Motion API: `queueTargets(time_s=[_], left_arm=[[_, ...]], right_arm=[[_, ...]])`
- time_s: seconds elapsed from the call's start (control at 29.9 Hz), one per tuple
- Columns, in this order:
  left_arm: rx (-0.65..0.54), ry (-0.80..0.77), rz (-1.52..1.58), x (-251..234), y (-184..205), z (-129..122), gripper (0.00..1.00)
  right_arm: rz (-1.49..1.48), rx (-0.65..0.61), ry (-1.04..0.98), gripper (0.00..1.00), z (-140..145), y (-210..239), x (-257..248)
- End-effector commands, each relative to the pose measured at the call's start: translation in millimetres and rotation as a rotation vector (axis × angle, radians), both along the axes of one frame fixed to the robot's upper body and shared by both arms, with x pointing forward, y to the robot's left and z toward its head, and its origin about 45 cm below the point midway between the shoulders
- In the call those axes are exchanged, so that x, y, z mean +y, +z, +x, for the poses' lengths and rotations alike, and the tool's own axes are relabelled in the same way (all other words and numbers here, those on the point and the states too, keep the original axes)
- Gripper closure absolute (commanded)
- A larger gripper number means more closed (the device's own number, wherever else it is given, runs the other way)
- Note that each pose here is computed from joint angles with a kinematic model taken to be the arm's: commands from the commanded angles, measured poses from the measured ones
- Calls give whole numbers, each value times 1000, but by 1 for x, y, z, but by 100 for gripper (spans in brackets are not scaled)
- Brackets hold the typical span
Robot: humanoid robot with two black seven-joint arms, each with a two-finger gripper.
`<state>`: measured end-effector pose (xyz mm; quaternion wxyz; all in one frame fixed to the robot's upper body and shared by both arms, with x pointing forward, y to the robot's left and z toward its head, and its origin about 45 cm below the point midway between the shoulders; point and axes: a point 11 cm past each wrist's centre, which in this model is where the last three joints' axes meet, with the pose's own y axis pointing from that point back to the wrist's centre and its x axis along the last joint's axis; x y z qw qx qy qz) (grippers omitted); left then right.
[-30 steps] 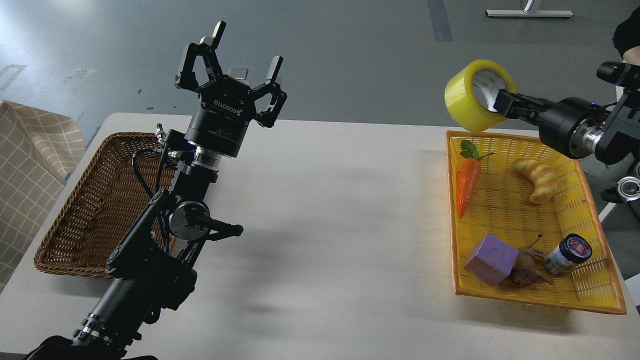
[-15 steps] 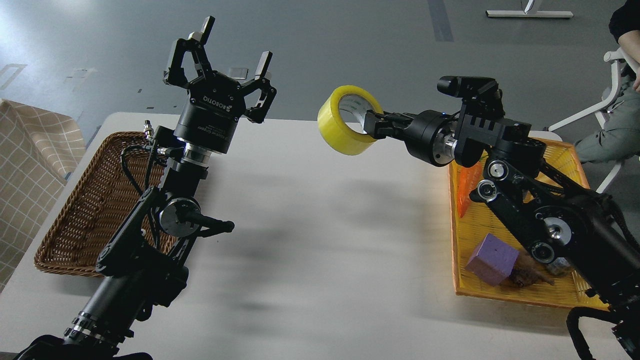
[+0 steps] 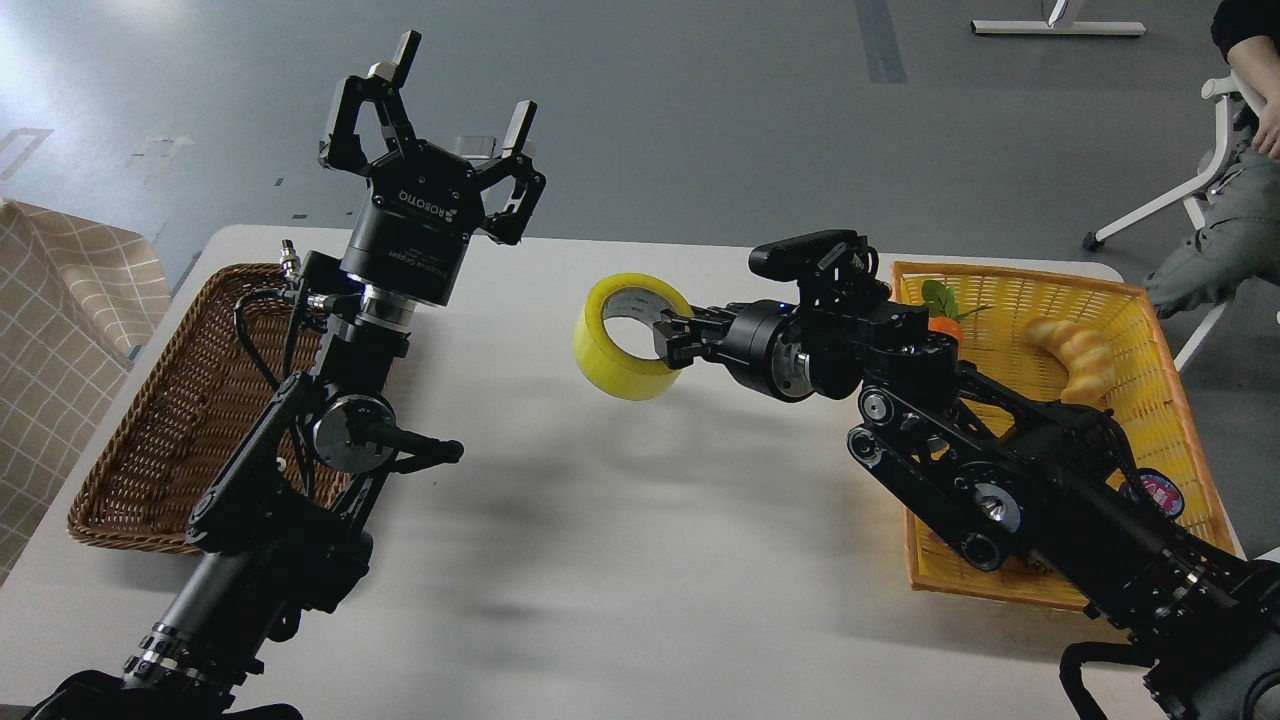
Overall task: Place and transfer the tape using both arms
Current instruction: 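Lift the tape roll and carry it toward the table center, then set the tape roll down on the table and open the right gripper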
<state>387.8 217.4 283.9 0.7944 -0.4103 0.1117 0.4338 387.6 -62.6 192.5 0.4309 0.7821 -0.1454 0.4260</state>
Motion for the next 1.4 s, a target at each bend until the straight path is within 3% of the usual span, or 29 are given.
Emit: queueTargets(time_s=[0.0, 1.04, 1.17, 1.2, 1.24, 1.27, 1.34, 1.37], left_arm=[[0, 1, 0, 1, 0, 0, 2], [-5, 22, -1, 9, 2, 1, 2], [-6, 24, -2, 10, 2, 1, 2], [-6, 24, -2, 10, 2, 1, 2], [-5, 22, -1, 9, 2, 1, 2], [-5, 23, -2, 10, 2, 1, 2], [-3, 22, -1, 9, 1, 0, 2], [-5, 22, -1, 9, 2, 1, 2]], right_arm=[[-34, 9, 20, 92, -5, -11, 5], [-244, 67, 1, 91, -7, -68, -25], [-240, 74, -5, 62, -6, -69, -27], [-240, 74, -5, 62, -6, -69, -27], [-241, 77, -7, 52, -6, -70, -28], [-239, 83, -15, 34, -5, -71, -29], [-226, 88, -25, 18, -4, -70, -30], [-224, 89, -26, 15, -4, -70, -30]])
